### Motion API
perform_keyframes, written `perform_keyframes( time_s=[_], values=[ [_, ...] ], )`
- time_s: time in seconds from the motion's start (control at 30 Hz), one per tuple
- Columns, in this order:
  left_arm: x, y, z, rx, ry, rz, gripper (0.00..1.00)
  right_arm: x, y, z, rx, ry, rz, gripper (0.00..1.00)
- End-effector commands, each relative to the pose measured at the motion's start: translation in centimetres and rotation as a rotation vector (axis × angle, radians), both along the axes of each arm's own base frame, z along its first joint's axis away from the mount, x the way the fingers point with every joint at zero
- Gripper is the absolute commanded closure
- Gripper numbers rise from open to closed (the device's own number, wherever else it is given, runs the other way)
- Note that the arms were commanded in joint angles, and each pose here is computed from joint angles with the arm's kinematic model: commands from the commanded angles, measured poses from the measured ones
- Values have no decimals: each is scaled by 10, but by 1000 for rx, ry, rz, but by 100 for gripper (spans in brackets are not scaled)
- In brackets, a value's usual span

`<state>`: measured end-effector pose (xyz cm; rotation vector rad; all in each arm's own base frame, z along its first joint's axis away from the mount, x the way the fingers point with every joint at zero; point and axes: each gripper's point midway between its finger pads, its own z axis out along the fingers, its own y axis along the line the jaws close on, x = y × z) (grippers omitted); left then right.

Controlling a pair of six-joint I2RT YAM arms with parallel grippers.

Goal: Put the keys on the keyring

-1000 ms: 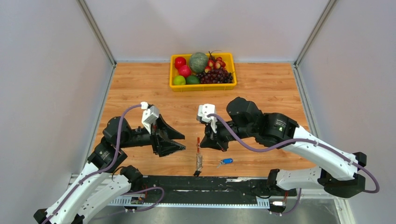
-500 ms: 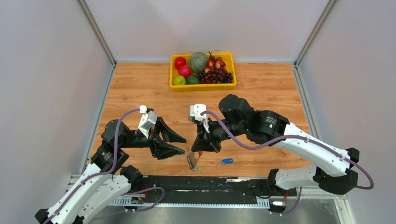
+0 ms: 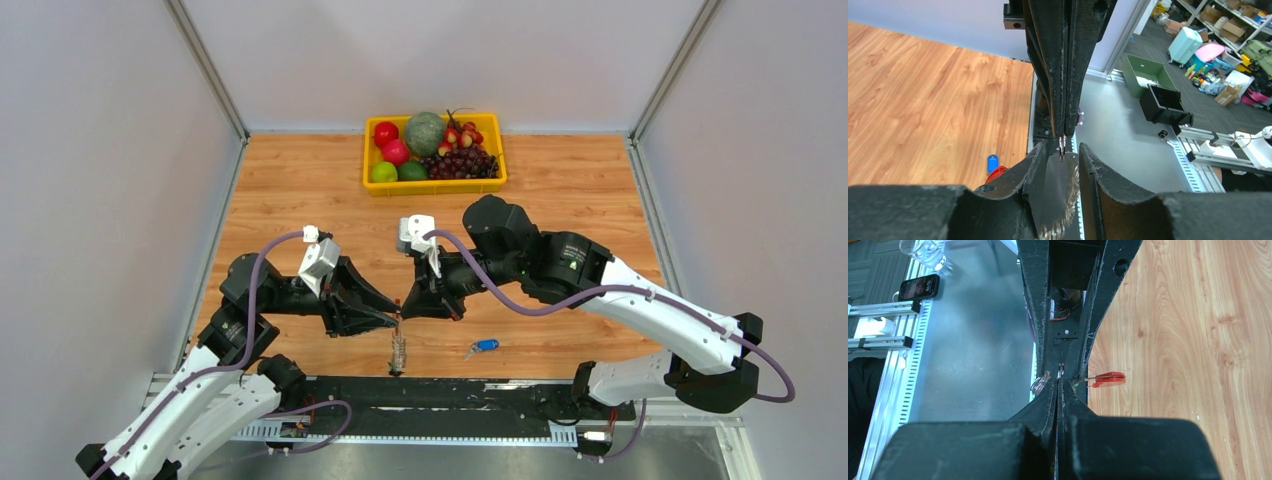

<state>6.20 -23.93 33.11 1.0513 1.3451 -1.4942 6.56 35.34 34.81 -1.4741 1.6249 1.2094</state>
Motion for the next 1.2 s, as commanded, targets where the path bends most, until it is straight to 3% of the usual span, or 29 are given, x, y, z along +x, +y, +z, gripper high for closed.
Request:
perform_keyframes(
  time_s=[0.0, 0.1, 0.13, 0.2, 0.6, 0.73, 0.9, 1.17],
  values=[
    [-3, 2, 9, -11, -50, -10, 66, 0, 4, 36, 116, -44, 15, 100],
    [-1, 1, 11, -16, -56, 2, 81, -1, 5, 34, 112, -39, 22, 100],
    [1, 2, 12, -19, -57, 16, 94, -1, 5, 33, 109, -39, 22, 100],
    [6, 2, 13, -24, -56, 50, 99, 0, 5, 30, 103, -37, 17, 100],
    [20, 4, 24, -94, -47, 157, 100, 2, 1, 32, 130, -58, -11, 97],
    [24, 4, 23, -113, -38, 183, 100, 2, -2, 37, 149, -65, -16, 86],
    [27, 5, 24, -122, -36, 203, 100, 4, -12, 51, 201, -89, -62, 64],
    [24, 6, 36, -165, -46, 196, 100, 14, -18, 43, 199, -107, -134, 55]
  ],
)
